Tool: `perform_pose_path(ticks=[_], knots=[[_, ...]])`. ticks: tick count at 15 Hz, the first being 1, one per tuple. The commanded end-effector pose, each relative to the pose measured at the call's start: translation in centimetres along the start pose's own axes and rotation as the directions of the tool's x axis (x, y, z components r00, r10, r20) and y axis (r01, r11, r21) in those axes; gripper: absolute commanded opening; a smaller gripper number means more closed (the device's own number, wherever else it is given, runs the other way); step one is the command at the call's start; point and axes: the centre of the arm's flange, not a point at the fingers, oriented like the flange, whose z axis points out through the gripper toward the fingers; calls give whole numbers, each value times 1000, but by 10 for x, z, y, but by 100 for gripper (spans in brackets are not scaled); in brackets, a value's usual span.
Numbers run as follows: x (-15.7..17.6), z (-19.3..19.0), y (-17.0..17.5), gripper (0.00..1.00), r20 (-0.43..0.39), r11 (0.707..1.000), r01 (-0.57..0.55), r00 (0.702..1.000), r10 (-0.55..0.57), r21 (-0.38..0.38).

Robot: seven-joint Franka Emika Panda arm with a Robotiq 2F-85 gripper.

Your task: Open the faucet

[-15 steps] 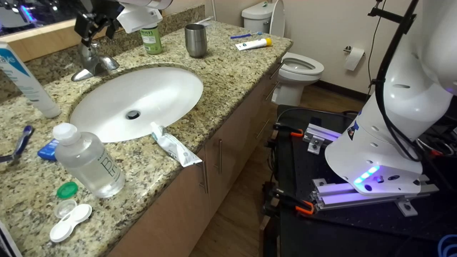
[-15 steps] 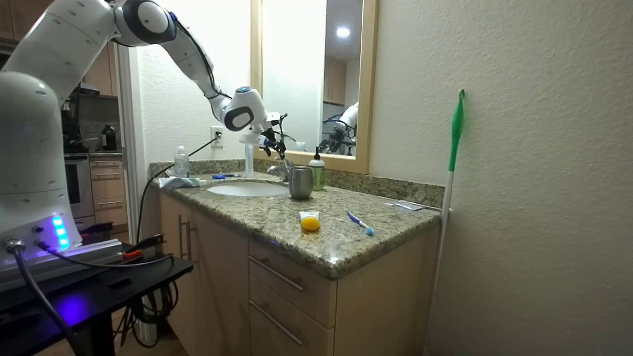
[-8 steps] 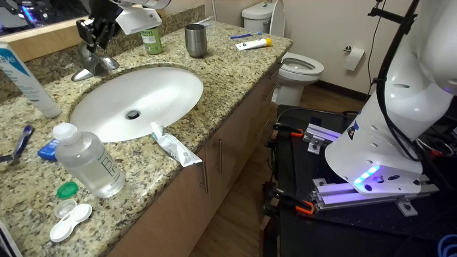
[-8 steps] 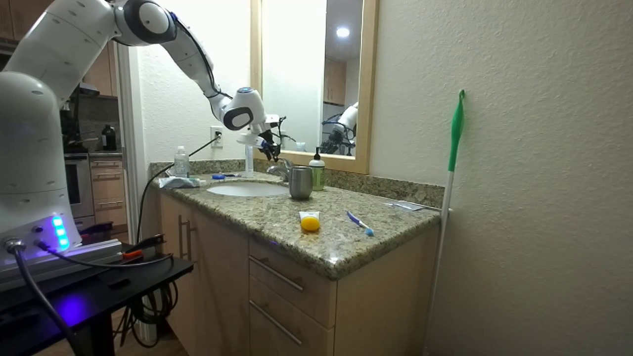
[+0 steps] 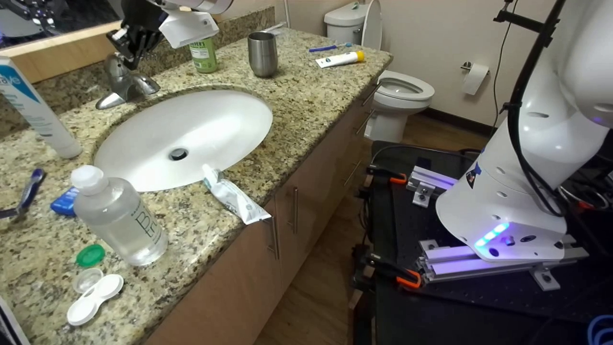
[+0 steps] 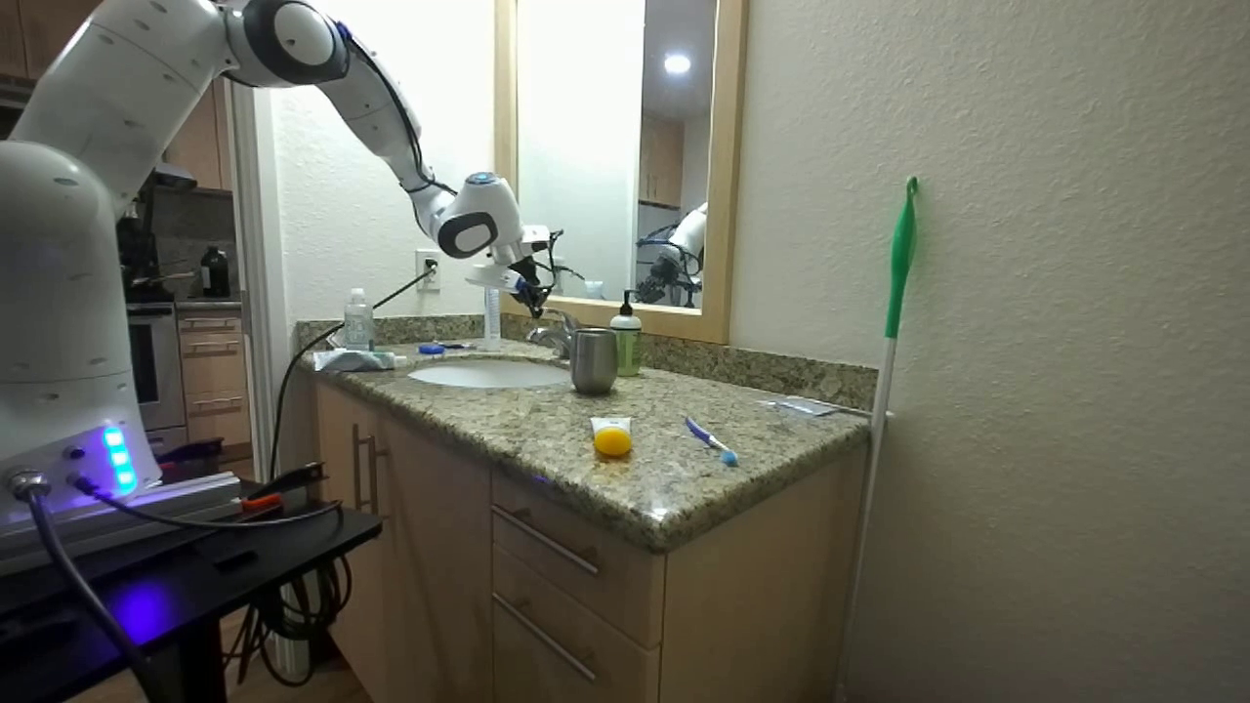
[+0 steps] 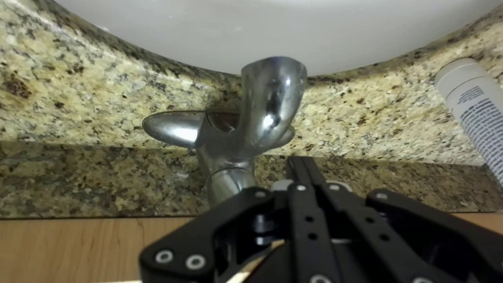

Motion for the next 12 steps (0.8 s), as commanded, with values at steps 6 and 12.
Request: perform_pose_path(ticks=[6, 12], knots=[[35, -86, -32, 26, -293, 982, 151, 939, -178, -114], [20, -75, -4, 62, 16, 1000, 4, 1000, -4, 30]])
